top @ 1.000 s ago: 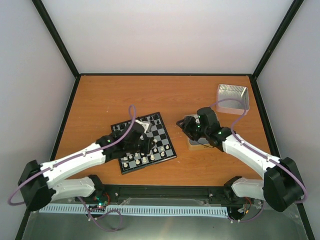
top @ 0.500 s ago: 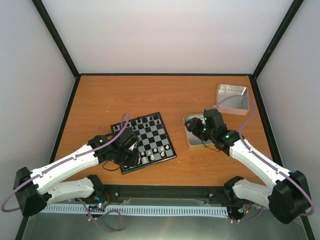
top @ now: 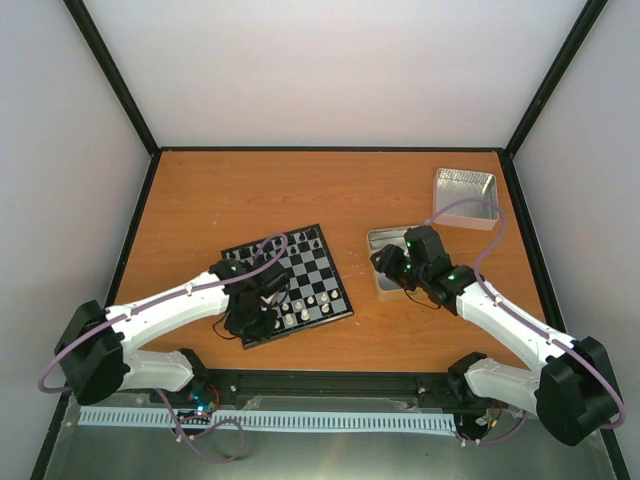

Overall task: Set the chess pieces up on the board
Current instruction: Place the chess piece on the chessboard.

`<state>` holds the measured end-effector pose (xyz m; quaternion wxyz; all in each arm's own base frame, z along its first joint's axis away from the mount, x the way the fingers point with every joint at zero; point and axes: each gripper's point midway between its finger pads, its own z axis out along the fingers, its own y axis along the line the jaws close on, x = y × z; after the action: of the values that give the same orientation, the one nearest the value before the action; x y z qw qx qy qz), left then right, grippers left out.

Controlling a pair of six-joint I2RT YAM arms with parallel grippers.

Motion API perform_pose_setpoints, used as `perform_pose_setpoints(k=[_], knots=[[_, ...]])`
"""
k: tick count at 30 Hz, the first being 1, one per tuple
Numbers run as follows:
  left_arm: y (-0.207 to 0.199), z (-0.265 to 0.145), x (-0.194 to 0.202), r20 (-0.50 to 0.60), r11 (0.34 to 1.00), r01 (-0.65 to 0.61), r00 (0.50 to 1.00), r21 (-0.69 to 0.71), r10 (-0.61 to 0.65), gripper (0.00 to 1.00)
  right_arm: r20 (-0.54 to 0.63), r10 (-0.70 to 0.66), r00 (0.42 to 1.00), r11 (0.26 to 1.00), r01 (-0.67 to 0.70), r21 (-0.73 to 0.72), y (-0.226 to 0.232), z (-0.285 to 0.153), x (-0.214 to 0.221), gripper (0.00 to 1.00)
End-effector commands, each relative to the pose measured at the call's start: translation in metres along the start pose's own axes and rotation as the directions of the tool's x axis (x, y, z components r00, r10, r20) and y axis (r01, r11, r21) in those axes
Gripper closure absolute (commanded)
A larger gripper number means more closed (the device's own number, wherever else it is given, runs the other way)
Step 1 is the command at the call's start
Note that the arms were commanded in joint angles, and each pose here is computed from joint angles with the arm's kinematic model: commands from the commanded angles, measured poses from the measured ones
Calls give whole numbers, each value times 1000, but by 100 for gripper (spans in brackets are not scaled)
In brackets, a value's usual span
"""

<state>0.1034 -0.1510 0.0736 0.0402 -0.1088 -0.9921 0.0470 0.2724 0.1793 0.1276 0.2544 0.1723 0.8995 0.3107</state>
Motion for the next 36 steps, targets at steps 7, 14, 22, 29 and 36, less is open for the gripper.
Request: perform_pose_setpoints(k=[7, 14, 22, 29, 36], knots=[[5, 2, -26, 18, 996, -67, 998, -52, 68, 95, 19, -1, 1000, 1000, 2, -7, -4, 0, 0, 45], [-1, 11, -35, 5, 996, -88, 996, -33, 88, 95, 26, 0, 1000, 1000, 0, 3, -7, -1, -1, 45], [1, 20, -41, -11, 993, -102, 995, -58, 101, 94, 28, 4, 1000, 1000, -4, 2, -7, -2, -1, 45], [0, 15, -43, -6, 994, -98, 995, -57, 98, 81, 26, 6, 1000, 1000, -6, 0, -7, -2, 0, 45], [-6, 1, -46, 22, 995, -90, 996, -33, 91, 74, 22, 5, 1000, 1000, -5, 1, -9, -1, 2, 45]])
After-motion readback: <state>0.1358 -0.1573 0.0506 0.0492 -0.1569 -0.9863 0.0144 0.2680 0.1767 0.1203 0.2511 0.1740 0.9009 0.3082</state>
